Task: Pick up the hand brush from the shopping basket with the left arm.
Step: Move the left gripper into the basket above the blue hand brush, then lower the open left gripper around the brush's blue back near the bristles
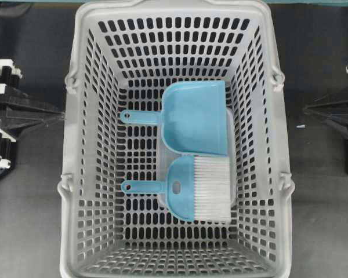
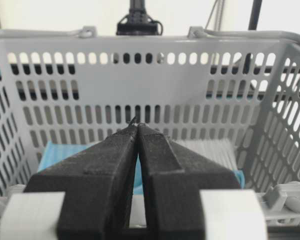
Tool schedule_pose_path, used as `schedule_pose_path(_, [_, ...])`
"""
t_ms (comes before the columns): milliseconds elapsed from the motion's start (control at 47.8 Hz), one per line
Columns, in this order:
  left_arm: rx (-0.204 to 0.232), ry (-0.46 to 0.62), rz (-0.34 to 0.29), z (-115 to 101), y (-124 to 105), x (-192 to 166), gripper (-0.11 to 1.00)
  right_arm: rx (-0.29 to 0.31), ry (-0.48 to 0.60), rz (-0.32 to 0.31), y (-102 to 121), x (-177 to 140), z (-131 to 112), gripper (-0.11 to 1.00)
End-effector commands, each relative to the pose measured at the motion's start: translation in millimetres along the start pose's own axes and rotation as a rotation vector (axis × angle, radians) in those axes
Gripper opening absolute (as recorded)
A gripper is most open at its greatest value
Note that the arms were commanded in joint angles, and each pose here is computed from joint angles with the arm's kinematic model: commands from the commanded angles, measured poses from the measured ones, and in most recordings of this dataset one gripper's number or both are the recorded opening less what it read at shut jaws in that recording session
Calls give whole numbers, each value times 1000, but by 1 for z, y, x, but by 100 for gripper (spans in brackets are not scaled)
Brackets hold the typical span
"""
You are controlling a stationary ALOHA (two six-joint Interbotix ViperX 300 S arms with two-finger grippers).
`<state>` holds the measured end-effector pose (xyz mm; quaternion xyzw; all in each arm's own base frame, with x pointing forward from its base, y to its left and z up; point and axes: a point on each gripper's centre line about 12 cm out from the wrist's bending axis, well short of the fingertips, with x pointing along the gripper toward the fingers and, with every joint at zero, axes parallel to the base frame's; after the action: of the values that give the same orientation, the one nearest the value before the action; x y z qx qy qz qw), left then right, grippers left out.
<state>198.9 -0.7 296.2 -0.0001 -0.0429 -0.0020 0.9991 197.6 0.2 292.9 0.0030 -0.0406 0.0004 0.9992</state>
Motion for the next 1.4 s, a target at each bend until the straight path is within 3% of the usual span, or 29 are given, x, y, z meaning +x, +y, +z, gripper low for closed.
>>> schedule_pose_path(0, [23,5,-1,16,1,8,6,5,-9,-13,-3,4,5,0])
schedule_pose_path(105, [9,72,1,26,1,19,0,22,9,-29,-5,4,3,0])
schedule_pose_path(356, [7,257,-34,54,-9,50,0,22,105,-36,-7,7,7,0])
schedule_pose_path(545, [19,455,-77,71,-24,78,0,25,213,-36,-7,8,7,0])
schedule_pose_path(817, [16,745,-91,67,-39,116,0,26,236,-33,-6,8,7,2])
schedule_pose_path(942, [-7,848,-74,55,-42,132,0,30,236,-24,-4,7,8,25])
schedule_pose_path(1110, [-20,912,-61,41,-43,145,1,62,231,-20,-3,7,8,73])
schedule_pose_path(1194, [-38,929,-50,35,-44,151,12,77,234,-24,-3,7,8,80])
schedule_pose_path(1382, [-73,985,-29,17,-49,164,68,83,235,-25,-3,6,6,77])
